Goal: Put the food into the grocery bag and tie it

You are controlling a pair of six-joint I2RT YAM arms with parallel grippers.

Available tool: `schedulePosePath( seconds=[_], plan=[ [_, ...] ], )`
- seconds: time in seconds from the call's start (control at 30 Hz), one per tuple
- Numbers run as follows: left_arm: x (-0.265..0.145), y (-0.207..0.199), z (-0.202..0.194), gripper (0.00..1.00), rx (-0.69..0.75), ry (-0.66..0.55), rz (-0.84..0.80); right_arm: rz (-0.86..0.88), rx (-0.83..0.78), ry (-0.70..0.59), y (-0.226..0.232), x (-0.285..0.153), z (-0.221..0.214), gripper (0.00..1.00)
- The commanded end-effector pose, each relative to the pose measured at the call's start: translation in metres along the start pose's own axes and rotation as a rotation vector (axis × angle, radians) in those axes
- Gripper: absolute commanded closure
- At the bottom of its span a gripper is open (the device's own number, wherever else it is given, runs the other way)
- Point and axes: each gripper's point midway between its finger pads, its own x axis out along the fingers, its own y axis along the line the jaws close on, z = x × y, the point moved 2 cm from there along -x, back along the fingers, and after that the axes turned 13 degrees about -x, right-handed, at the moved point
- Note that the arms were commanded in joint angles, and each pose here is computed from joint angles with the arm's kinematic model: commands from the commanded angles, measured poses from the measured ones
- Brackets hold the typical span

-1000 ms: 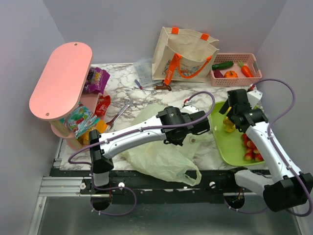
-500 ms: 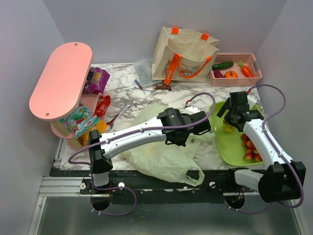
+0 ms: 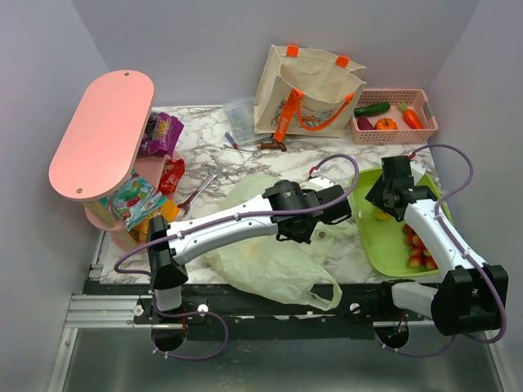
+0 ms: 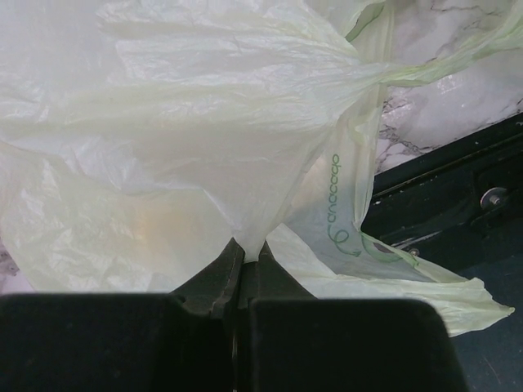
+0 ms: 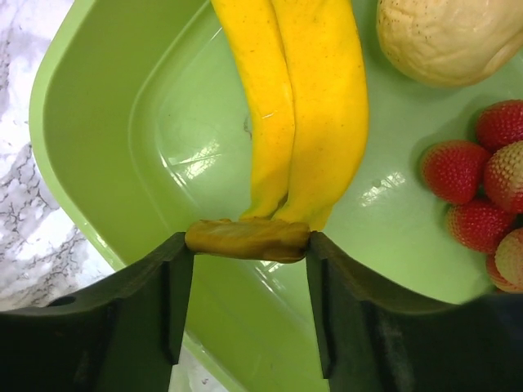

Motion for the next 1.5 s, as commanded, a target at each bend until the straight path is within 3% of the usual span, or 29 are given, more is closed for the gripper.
schedulePosePath(
  seconds=[0.0, 0.27, 0.6, 0.77, 1.0, 1.3, 1.47],
  plan=[
    [-0.013, 0.002, 0.006, 1.0, -0.035, -0.019, -0.042, 0.016, 0.006, -0.007, 0.002, 0.003, 0.0, 0.47],
    [-0.015, 0.004, 0.01, 1.0, -0.03, -0.024, -0.041, 0.069, -0.016, -0.038, 0.007, -0.012, 0.013, 0.83],
    [-0.016, 0.004, 0.02, 1.0, -0.045, -0.021, -0.042, 0.184, -0.045, -0.165, 0.015, -0.068, 0.061, 0.99],
    [-0.016, 0.007, 0.026, 1.0, -0.054, -0.018, -0.027, 0.255, -0.055, -0.216, 0.018, -0.095, 0.073, 0.99],
    [-0.016, 0.016, 0.04, 1.0, -0.086, -0.023, -0.015, 0.645, -0.087, -0.282, 0.057, -0.164, 0.077, 0.99],
    [-0.02, 0.067, 0.07, 1.0, -0.159, -0.077, 0.054, 1.086, -0.198, -0.273, 0.097, -0.238, 0.062, 0.99],
    [-0.027, 0.097, 0.089, 1.0, -0.168, -0.121, 0.108, 1.212, -0.298, -0.277, 0.106, -0.268, 0.05, 0.99]
  ],
)
